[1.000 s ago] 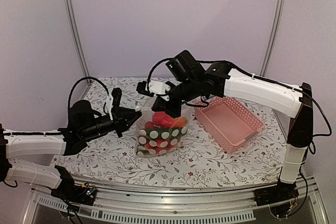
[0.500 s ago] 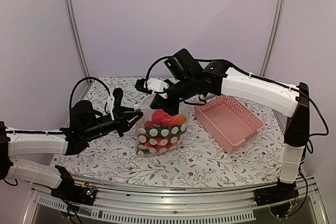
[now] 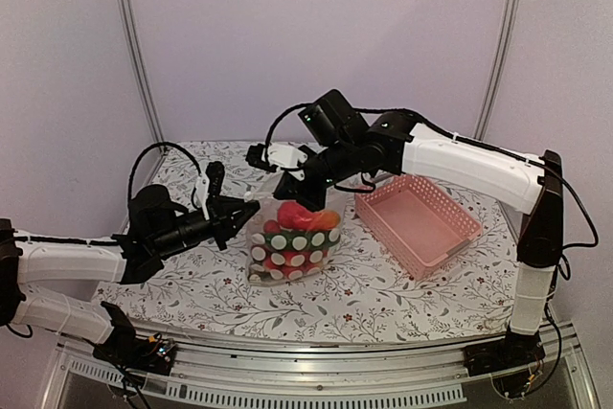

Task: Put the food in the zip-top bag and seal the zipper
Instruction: Pass from the right arm to the left

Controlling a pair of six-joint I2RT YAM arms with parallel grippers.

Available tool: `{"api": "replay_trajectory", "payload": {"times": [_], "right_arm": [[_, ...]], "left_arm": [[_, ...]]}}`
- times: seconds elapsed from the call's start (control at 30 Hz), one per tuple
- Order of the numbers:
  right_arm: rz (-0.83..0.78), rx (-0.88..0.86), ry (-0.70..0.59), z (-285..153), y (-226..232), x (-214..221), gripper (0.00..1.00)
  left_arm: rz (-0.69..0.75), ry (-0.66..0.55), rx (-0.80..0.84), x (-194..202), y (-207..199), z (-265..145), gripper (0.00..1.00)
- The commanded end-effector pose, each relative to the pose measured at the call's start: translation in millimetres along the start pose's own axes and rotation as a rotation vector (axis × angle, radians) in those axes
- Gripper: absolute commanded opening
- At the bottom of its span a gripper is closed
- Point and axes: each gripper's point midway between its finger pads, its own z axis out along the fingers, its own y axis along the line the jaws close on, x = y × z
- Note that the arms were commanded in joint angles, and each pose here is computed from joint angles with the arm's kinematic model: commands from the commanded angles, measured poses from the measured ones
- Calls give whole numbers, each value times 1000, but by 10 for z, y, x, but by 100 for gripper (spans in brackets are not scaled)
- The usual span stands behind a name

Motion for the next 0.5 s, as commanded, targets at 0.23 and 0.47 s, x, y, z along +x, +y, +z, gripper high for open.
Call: {"api": "replay_trajectory", "payload": {"times": [0.23, 0.47], "right_arm": [[-46, -24, -21, -24, -7, -68, 19], [-173, -70, -129, -277, 85, -355, 34]], "left_arm": [[30, -41, 13, -111, -58, -46, 0], [78, -30, 79, -158, -205, -85, 0]]}}
